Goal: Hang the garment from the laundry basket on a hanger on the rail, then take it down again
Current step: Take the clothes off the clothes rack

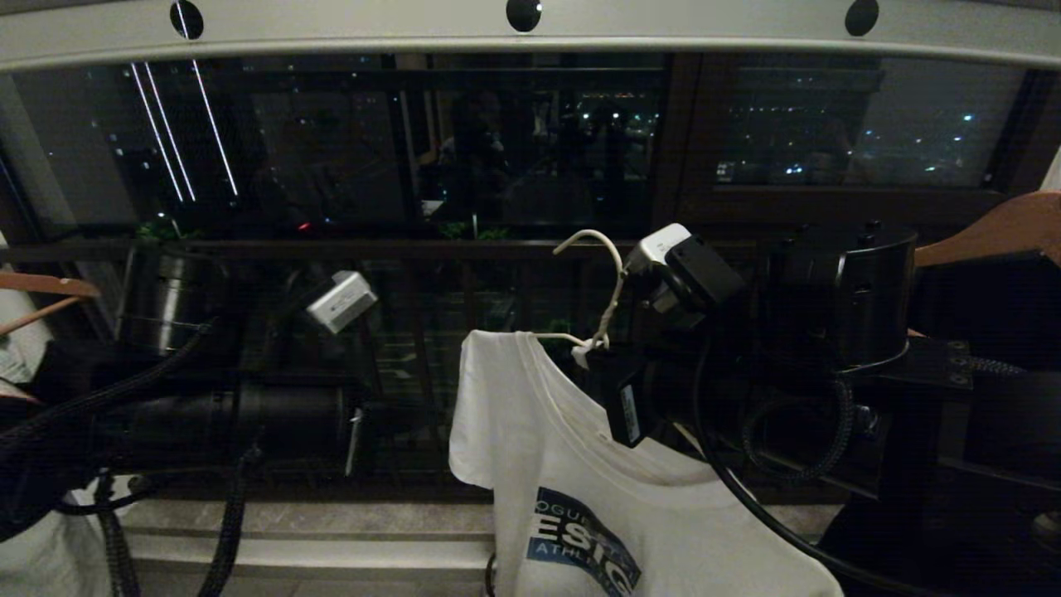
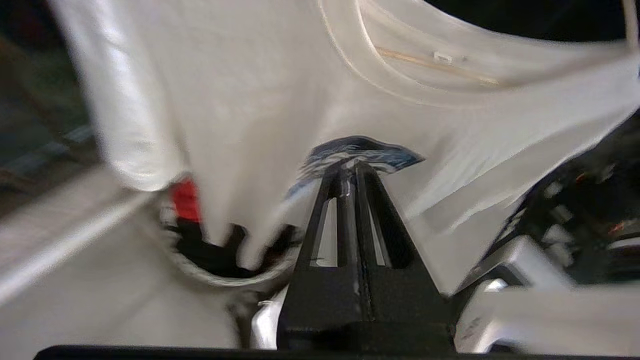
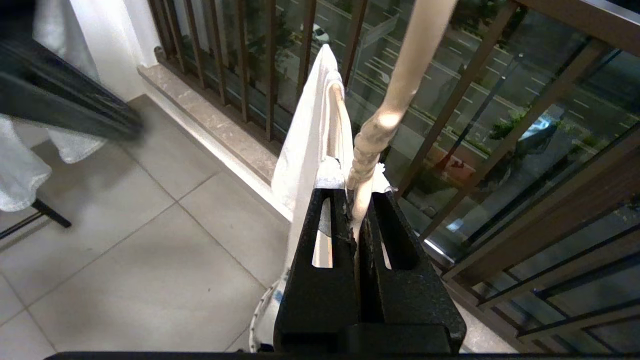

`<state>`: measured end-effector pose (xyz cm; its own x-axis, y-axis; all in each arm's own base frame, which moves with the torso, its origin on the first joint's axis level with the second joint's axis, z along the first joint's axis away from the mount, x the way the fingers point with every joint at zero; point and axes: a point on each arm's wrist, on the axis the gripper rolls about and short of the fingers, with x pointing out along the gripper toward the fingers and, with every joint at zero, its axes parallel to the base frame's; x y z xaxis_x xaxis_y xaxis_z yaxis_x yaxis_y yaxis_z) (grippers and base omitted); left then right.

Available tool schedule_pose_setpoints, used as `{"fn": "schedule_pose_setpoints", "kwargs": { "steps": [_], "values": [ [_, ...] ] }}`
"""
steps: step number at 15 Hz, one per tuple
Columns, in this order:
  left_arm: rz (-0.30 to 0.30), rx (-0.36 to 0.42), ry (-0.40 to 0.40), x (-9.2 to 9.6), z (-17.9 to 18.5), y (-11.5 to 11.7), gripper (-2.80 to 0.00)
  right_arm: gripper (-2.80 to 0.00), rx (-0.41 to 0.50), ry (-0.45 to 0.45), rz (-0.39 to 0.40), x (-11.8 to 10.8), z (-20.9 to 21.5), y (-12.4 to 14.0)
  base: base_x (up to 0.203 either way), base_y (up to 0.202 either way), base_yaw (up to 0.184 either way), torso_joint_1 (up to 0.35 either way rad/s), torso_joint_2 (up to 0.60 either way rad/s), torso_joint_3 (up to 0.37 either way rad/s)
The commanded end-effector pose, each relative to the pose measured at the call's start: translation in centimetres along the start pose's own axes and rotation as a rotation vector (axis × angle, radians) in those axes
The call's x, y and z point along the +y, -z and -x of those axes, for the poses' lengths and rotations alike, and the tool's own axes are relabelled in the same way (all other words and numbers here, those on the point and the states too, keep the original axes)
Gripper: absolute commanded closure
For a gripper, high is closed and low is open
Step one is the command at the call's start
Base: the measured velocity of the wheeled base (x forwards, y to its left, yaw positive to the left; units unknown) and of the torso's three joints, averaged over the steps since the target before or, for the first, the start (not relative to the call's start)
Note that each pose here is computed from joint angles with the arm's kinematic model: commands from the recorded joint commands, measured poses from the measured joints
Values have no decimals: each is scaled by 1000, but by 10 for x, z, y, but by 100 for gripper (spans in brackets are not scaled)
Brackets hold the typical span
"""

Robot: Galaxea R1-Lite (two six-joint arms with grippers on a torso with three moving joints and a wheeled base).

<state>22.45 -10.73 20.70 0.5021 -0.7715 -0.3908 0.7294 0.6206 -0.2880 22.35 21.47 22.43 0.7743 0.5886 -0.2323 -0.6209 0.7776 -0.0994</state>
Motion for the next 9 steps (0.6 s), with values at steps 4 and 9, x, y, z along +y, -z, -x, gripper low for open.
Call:
{"fn": "schedule_pose_setpoints", "kwargs": {
  "steps": [4, 9],
  "values": [
    [93, -76, -131, -11, -52, 0, -280, 0, 4, -23, 7, 7, 1, 2, 0, 0, 0, 0, 0, 0],
    [68, -138, -238, -20, -75, 2, -280, 0, 4, -36, 10, 12, 1, 2, 0, 0, 0, 0, 0, 0]
  ]
}}
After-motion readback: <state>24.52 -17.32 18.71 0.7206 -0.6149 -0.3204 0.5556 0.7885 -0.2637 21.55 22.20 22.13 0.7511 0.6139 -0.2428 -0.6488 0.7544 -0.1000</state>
